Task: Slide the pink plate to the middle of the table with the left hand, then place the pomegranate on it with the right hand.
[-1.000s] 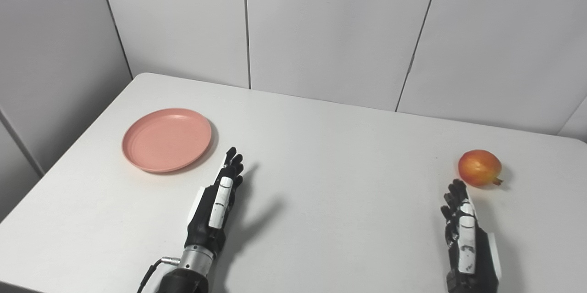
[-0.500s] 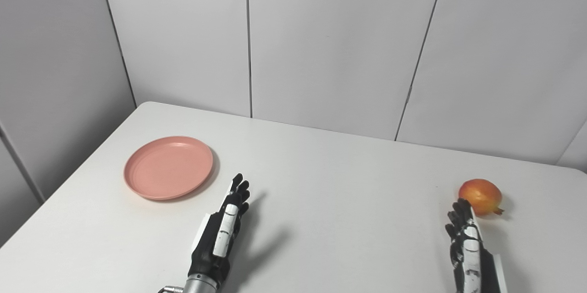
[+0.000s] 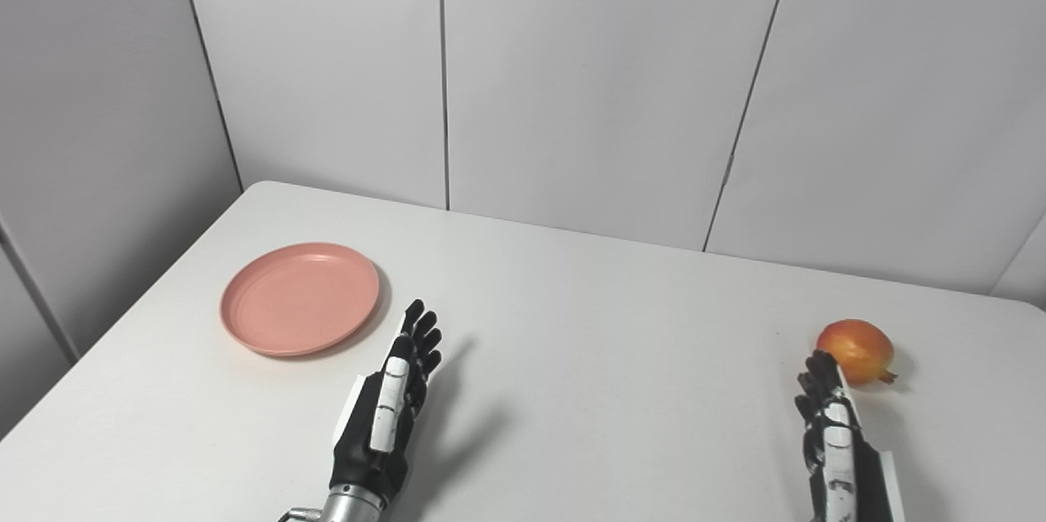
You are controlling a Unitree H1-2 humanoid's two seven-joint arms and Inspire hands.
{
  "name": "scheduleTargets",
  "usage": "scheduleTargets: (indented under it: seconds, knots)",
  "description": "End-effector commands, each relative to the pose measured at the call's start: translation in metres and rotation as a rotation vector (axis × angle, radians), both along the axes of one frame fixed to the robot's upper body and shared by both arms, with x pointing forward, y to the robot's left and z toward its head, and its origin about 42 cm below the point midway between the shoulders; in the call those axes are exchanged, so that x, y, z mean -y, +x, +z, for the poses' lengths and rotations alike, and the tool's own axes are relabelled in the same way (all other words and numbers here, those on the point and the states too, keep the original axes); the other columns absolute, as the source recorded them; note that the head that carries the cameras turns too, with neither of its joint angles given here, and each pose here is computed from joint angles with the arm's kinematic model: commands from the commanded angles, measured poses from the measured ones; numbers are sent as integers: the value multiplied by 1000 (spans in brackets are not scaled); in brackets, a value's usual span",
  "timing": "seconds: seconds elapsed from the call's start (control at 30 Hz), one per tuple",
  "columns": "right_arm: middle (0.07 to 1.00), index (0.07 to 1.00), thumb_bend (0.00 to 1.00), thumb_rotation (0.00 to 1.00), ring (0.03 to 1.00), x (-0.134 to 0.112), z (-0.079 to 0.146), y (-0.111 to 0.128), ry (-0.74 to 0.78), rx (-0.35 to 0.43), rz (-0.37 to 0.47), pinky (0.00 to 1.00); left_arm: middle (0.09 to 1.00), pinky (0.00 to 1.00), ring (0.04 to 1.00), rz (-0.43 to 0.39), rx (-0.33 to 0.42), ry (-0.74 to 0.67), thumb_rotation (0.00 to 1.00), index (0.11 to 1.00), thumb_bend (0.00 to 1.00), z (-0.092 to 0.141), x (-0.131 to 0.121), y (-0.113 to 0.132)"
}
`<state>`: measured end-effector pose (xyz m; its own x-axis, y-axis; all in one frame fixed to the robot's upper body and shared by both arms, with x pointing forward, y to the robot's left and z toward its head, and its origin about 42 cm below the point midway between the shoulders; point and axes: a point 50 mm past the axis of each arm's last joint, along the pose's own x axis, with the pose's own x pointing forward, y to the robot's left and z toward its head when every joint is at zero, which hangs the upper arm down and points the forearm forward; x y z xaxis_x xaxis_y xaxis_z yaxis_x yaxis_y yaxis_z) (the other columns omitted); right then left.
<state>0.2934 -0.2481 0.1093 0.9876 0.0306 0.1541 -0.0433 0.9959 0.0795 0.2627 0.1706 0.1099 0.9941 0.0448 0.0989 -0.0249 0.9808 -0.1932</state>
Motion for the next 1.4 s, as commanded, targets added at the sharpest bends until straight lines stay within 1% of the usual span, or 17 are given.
scheduleTargets:
  seconds: [0.0, 0.1, 0.27, 0.4, 0.53, 0.6, 0.7, 0.83, 0.93, 1.0, 1.13, 1.17, 1.2, 1.23, 1.3, 1.37]
  knots:
    - [954, 938, 685, 958, 968, -2, -25, -19, 21, -62, -16, 1000, 999, 1000, 994, 1, 27, -11, 995, 1000, 688, 9, -5, -1]
    - [945, 929, 691, 942, 961, -4, -24, -22, 20, -70, -12, 1000, 989, 1000, 988, 5, 60, -34, 983, 1000, 705, 26, -9, 6]
    - [929, 916, 705, 902, 951, -8, -23, -25, 30, -75, -4, 997, 977, 999, 971, -2, 85, -51, 965, 1000, 743, 54, -14, 15]
    - [919, 911, 739, 882, 942, -10, -22, -27, 32, -77, -2, 985, 957, 988, 955, -13, 112, -60, 950, 995, 770, 76, -20, 24]
    - [913, 914, 743, 877, 939, -13, -19, -28, 36, -80, 5, 990, 951, 975, 948, -27, 158, -50, 915, 988, 807, 103, -34, 38]
    - [915, 917, 737, 877, 940, -13, -19, -29, 36, -82, 6, 993, 937, 952, 930, -24, 177, -25, 919, 983, 825, 112, -41, 44]
    - [913, 918, 729, 875, 939, -14, -18, -30, 36, -82, 9, 990, 912, 920, 896, -20, 182, 6, 939, 974, 867, 123, -51, 52]
    - [910, 915, 715, 855, 936, -15, -17, -30, 38, -88, 12, 989, 915, 923, 906, -31, 218, 81, 942, 940, 882, 136, -93, 75]
    - [908, 912, 711, 842, 936, -15, -17, -31, 42, -88, 11, 987, 914, 915, 904, -41, 233, 111, 932, 923, 870, 139, -113, 85]
    - [903, 910, 710, 837, 932, -15, -18, -31, 43, -90, 10, 984, 896, 898, 889, -35, 241, 138, 932, 904, 888, 143, -128, 95]
    - [904, 913, 708, 841, 933, -14, -18, -31, 36, -88, 13, 985, 908, 922, 896, -36, 271, 185, 952, 911, 916, 154, -151, 108]
    - [903, 912, 707, 841, 933, -13, -18, -31, 35, -89, 13, 985, 904, 927, 899, -43, 283, 201, 959, 907, 905, 157, -157, 111]
    - [903, 912, 711, 840, 935, -13, -18, -31, 35, -90, 12, 983, 908, 920, 907, -46, 290, 219, 969, 899, 870, 160, -163, 114]
    - [903, 912, 713, 840, 936, -12, -19, -31, 35, -91, 12, 981, 910, 902, 906, -44, 295, 236, 967, 895, 856, 163, -170, 117]
    - [904, 915, 717, 841, 939, -12, -19, -31, 35, -93, 13, 982, 917, 862, 898, -36, 296, 251, 951, 894, 852, 167, -180, 121]
    - [904, 915, 720, 837, 938, -12, -19, -31, 39, -95, 13, 982, 917, 861, 896, -28, 294, 249, 946, 898, 853, 169, -190, 126]
